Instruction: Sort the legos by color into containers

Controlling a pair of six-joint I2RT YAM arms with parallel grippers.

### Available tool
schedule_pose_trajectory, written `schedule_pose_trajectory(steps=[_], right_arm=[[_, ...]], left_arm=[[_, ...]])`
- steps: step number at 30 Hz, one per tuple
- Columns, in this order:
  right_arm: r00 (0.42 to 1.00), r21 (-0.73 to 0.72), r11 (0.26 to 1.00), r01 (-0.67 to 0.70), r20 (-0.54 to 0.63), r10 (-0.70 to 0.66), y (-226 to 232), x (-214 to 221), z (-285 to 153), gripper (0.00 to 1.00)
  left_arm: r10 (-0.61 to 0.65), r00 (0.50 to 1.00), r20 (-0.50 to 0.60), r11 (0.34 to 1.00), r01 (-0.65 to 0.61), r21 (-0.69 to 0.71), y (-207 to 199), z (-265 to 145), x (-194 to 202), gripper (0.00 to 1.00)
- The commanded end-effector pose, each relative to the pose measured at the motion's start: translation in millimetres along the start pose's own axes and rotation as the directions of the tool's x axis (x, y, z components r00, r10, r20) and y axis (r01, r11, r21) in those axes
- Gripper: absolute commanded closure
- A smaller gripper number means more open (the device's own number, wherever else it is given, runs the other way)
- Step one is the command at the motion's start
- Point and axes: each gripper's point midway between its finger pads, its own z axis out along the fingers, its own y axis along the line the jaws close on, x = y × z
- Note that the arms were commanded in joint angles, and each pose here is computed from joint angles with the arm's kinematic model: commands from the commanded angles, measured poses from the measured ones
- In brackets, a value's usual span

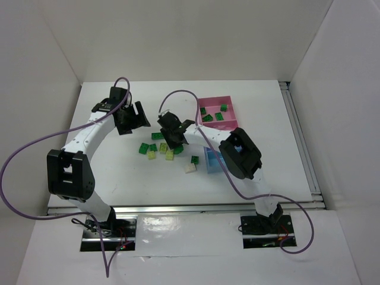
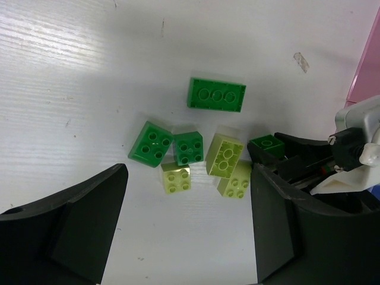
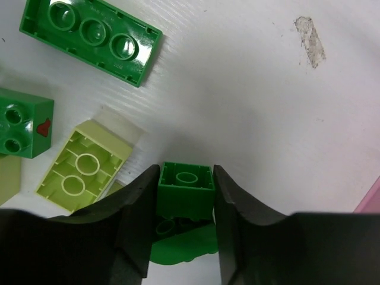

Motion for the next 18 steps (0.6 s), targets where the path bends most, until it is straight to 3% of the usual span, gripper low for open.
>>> schedule_pose_trajectory(steps=[1,9,14,18], right_arm=[[0.997,0.023,1.0,0.004,0.073,-0.005,-5.5,-26.2,-7.2,0.59],[0.97,0.077,0.994,-0.081,0.235,0.061,-27.7,-79.0,-52.2,0.6],[0.917,0.181,0.948,-0.262,0.353,0.186,-99.1,-105.5,-75.5,0.6],[0.89,0.244,0.891,-0.383,0.355,0.286,-159.6,-100.3,-72.4,0.6]], left_arm=[[0.016,1.0,-0.002,1.0,-0.016,0.022,-1.4,-4.0,-0.1,0.13],[0.013,0.999,-0.05,1.0,-0.011,0.025,-0.7,8.6,8.4,0.12],[0.03,0.989,-0.142,0.999,-0.035,-0.026,9.3,30.8,25.8,0.07],[0.028,0.989,-0.145,0.995,-0.041,-0.091,23.8,33.8,31.5,0.07]])
